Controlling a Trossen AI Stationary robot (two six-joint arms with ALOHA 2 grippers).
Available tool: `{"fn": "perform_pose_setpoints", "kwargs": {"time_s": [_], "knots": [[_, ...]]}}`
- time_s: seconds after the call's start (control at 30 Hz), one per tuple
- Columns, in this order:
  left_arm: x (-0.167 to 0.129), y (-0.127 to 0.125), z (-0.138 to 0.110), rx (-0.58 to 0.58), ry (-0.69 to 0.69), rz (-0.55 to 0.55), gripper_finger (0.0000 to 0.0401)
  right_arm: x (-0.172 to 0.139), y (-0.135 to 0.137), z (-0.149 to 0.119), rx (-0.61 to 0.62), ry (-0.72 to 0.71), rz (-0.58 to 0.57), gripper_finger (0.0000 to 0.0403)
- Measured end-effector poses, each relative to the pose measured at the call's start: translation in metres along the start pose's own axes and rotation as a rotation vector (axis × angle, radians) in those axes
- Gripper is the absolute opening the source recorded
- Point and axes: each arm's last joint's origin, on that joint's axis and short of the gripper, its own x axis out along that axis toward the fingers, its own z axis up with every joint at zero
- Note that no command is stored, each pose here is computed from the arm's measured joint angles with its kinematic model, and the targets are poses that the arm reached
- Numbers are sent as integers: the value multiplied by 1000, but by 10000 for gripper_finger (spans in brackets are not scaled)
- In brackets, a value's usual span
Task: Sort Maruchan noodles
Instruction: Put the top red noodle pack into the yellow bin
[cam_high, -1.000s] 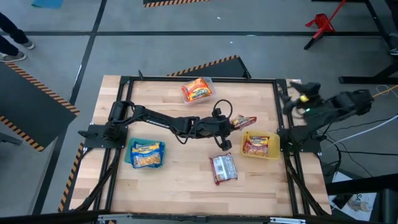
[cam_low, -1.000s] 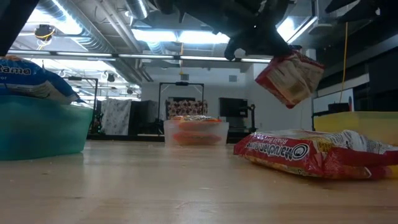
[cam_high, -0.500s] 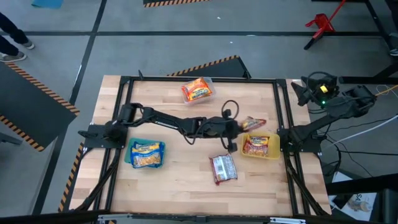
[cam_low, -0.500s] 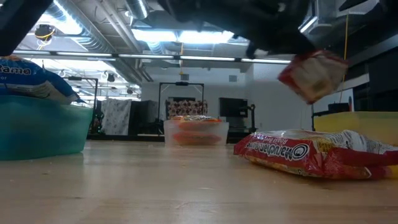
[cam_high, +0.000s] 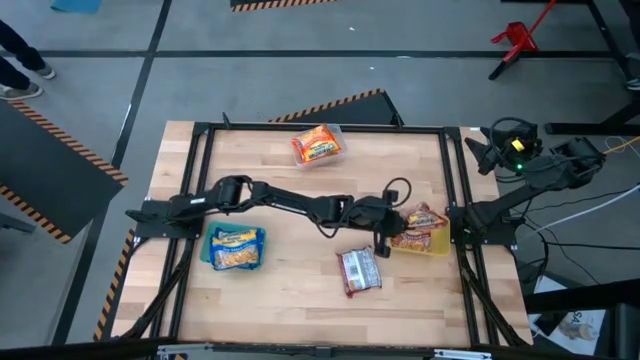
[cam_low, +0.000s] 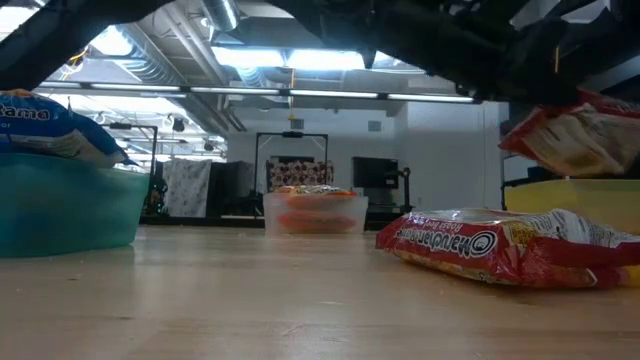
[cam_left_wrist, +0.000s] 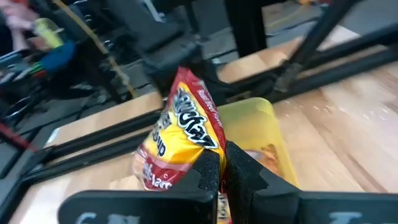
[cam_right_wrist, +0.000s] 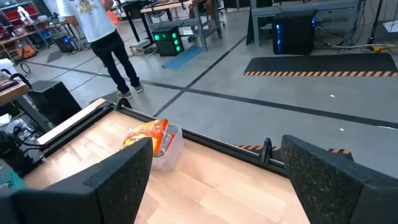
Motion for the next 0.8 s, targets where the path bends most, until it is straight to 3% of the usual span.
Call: {"fn": "perform_pose_setpoints", "kwargs": {"time_s": [0.23, 0.8], "knots": [[10, -8, -17, 99, 3, -69, 3, 0, 0, 0, -1, 0, 0, 340], [23, -8, -44, 134, 35, -125, 3, 0, 1, -1, -3, 21, 13, 340]]}}
